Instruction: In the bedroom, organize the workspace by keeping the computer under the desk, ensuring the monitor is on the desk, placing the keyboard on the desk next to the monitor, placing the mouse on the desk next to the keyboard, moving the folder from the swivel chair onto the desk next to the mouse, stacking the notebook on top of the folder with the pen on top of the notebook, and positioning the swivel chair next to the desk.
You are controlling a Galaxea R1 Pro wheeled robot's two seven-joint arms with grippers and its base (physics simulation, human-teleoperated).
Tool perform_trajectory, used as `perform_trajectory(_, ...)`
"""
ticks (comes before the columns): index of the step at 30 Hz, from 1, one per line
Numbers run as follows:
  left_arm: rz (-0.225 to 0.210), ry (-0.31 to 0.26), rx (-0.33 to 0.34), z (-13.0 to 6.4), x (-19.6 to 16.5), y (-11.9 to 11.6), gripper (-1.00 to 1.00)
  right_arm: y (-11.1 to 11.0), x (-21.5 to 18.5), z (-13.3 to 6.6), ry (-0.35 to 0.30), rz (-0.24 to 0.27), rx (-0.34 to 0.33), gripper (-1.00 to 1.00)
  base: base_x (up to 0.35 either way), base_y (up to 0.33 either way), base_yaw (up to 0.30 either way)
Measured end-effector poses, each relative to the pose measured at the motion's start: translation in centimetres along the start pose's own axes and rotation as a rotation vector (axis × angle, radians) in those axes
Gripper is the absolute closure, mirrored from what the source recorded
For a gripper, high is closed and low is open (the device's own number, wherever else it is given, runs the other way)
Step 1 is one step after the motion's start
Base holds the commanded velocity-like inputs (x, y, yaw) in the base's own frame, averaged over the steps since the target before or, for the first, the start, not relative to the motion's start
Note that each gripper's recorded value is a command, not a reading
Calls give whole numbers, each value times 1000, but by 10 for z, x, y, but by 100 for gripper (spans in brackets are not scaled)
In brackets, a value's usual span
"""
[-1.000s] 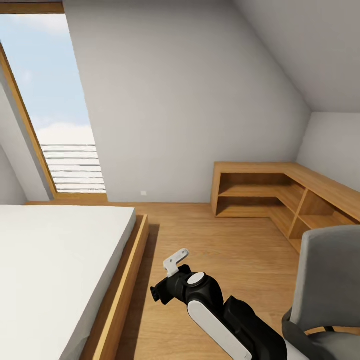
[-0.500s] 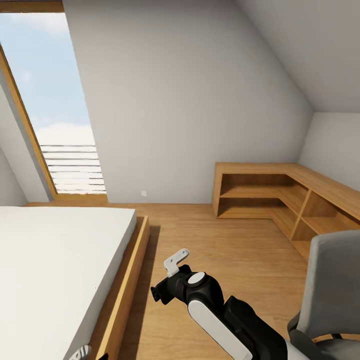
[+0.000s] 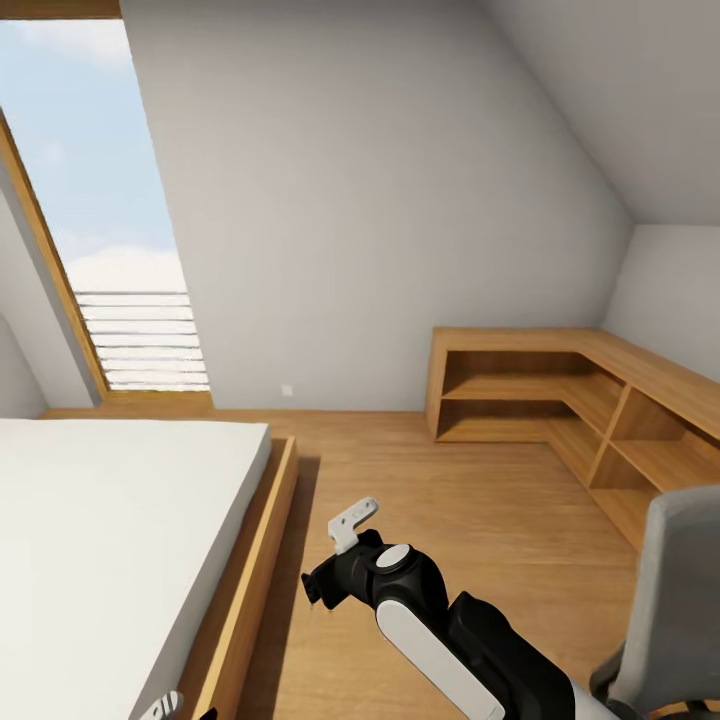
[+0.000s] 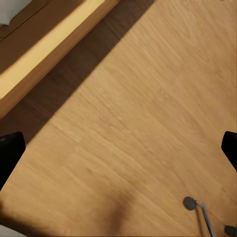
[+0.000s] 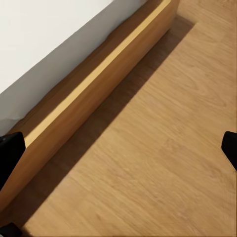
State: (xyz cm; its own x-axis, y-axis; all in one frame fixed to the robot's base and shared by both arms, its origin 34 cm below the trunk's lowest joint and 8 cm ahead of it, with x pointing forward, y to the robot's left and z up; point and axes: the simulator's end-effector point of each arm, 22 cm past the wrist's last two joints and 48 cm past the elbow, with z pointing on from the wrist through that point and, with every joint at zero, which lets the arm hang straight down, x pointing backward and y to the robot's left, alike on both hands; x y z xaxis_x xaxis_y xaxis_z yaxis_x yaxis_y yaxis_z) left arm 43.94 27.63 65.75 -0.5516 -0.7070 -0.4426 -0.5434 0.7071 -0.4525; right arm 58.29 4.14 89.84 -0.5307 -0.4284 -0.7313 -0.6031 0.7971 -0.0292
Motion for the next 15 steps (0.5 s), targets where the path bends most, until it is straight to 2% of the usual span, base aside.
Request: perform_trajectory(15,1,2,-8,1,1,4,-100,-1,0,0,1,0,1,-100,333,0,0)
